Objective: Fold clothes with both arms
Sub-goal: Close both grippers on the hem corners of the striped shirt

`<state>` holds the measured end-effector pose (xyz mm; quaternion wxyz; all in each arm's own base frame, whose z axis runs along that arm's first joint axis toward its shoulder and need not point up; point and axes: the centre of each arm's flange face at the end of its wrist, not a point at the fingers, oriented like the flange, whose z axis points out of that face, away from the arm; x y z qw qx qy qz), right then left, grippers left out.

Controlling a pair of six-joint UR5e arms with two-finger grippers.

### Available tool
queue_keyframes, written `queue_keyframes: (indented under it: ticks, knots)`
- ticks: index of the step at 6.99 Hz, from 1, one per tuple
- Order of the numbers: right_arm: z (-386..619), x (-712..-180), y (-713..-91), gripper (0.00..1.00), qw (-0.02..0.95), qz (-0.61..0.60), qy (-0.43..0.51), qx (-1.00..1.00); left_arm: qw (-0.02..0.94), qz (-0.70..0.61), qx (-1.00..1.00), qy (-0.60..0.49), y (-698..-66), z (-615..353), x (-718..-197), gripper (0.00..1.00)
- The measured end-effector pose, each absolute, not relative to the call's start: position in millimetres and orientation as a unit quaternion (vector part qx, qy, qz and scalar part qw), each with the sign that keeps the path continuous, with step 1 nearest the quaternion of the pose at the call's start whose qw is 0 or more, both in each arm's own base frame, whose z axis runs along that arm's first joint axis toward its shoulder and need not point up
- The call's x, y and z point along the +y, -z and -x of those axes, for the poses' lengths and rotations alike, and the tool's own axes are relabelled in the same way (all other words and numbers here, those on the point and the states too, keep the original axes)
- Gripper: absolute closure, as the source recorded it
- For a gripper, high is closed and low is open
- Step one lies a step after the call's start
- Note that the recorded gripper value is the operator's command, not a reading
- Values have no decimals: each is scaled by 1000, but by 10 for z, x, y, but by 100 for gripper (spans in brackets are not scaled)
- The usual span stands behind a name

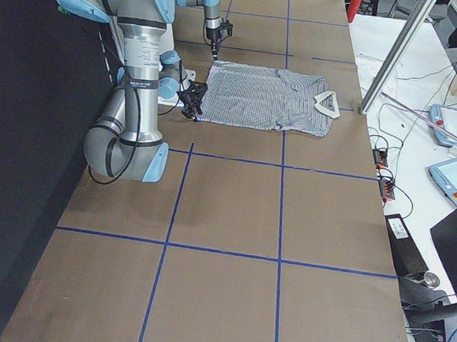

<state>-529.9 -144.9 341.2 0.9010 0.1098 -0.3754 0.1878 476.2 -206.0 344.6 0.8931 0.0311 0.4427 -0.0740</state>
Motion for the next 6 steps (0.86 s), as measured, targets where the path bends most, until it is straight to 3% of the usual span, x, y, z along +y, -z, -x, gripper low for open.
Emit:
queue_keyframes:
  ticks: [1, 2, 3, 6]
  knots:
    - [5304, -1447, -3419, 55, 901, -110, -187, -375, 893, -31, 443, 74, -3442, -4763, -2060, 100]
    - [5308, -1447, -3412, 83, 901, -110, -188, -375, 893, -32, 443, 74, -3439, -4763, -2061, 100]
    - [5314, -1447, -3394, 100, 900, -109, -189, -377, 893, -32, 443, 74, -3438, -4764, -2061, 100]
    - [5301, -1459, -3336, 100, 893, -101, -212, -385, 892, -32, 444, 74, -3429, -4767, -2061, 100]
